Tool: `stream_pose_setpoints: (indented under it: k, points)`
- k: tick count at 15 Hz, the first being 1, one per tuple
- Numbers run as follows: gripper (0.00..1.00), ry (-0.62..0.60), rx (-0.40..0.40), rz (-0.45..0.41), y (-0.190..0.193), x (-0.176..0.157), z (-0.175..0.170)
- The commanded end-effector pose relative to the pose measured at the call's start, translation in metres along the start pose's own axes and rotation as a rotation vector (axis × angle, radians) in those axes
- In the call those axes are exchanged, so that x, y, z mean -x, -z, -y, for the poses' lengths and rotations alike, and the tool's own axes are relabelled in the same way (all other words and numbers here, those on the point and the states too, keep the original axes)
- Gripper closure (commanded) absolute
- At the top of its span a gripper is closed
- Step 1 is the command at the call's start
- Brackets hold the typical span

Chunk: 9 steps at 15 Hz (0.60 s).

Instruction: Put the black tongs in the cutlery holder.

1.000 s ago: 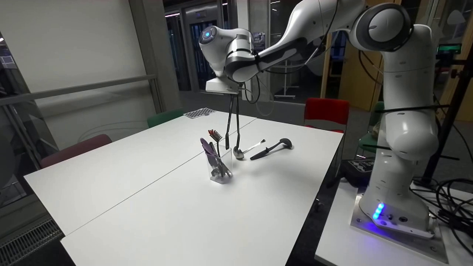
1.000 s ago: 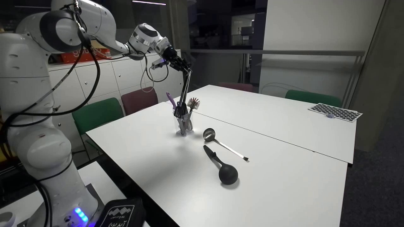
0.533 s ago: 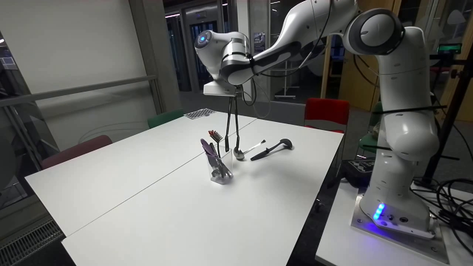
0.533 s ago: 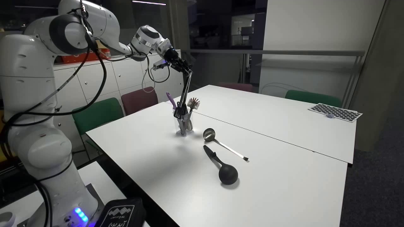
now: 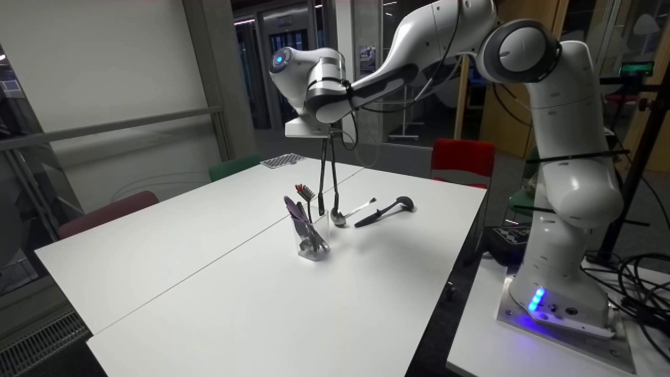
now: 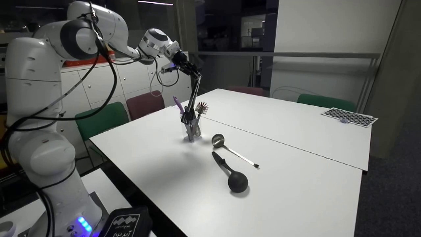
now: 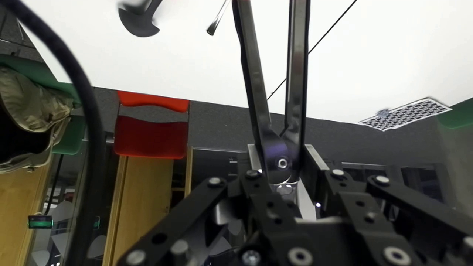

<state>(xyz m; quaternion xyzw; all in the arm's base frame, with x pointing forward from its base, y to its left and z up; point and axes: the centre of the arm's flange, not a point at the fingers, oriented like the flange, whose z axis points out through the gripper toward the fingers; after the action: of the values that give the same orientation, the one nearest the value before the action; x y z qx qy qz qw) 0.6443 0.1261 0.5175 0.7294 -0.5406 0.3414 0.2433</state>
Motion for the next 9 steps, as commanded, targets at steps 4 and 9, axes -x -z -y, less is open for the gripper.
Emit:
stream_pose_setpoints:
  k: [4,9]
  points:
    - [0.92,0.019,0.018,-0.091,0.018,-0.028,0.019]
    - [0.92,0.020,0.017,-0.113,0.025,-0.037,0.027]
